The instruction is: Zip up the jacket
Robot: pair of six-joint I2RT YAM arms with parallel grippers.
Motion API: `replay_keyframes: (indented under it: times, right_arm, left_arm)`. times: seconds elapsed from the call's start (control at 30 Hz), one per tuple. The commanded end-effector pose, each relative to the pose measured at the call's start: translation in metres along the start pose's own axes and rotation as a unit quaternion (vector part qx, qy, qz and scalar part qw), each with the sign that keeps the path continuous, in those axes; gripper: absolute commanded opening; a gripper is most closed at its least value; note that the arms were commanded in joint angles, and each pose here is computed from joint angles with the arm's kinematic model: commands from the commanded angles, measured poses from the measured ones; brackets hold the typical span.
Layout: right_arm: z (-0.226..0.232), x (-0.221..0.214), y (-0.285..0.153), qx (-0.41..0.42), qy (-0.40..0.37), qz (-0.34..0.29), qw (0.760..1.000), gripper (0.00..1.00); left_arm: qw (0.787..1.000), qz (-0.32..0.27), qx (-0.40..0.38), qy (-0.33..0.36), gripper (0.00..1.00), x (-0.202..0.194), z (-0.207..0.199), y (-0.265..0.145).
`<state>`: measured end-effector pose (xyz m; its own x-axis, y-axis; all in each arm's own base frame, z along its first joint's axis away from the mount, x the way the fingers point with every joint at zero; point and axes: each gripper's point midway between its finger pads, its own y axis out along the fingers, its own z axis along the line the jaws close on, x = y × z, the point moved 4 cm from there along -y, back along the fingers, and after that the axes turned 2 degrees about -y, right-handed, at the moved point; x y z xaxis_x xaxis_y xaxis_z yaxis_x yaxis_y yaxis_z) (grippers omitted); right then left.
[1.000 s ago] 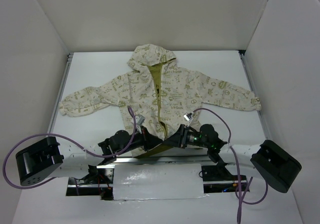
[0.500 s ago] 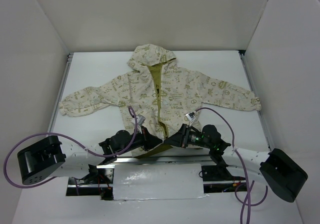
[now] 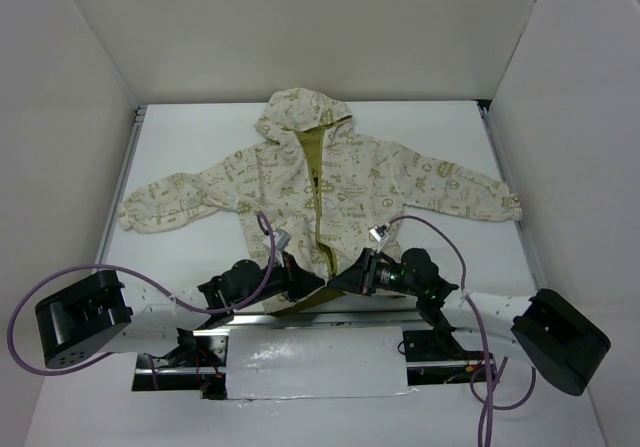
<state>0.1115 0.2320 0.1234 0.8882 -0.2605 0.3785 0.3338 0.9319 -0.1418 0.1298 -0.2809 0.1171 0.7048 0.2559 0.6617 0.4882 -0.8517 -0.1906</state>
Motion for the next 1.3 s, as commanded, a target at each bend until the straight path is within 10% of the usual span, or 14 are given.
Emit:
replay_keyframes:
  times: [0.0,0.43,0.83,1.27]
  right_arm:
    - [-0.042,-0.033,-0.022,-0.045,0.022,0.021,0.999,0.35]
    - [-0.040,-0.034,-0.018,-0.034,0.029,0.034,0.998,0.31]
    - [-0.045,-0.034,-0.017,-0.050,0.026,0.034,0.998,0.00]
    - [-0.032,-0.022,-0.008,-0.061,0.047,0.032,0.996,0.00]
  left_arm:
    - [0.999,-0.019,-0.025,0.002,0.00,0.009,-0.011,0.001]
    - [0.999,-0.021,-0.025,0.006,0.00,0.010,-0.011,-0.002]
    - [0.999,-0.020,-0.025,0.008,0.00,0.009,-0.010,-0.003]
    - [0.999,0.008,-0.011,0.039,0.00,-0.006,0.004,-0.004]
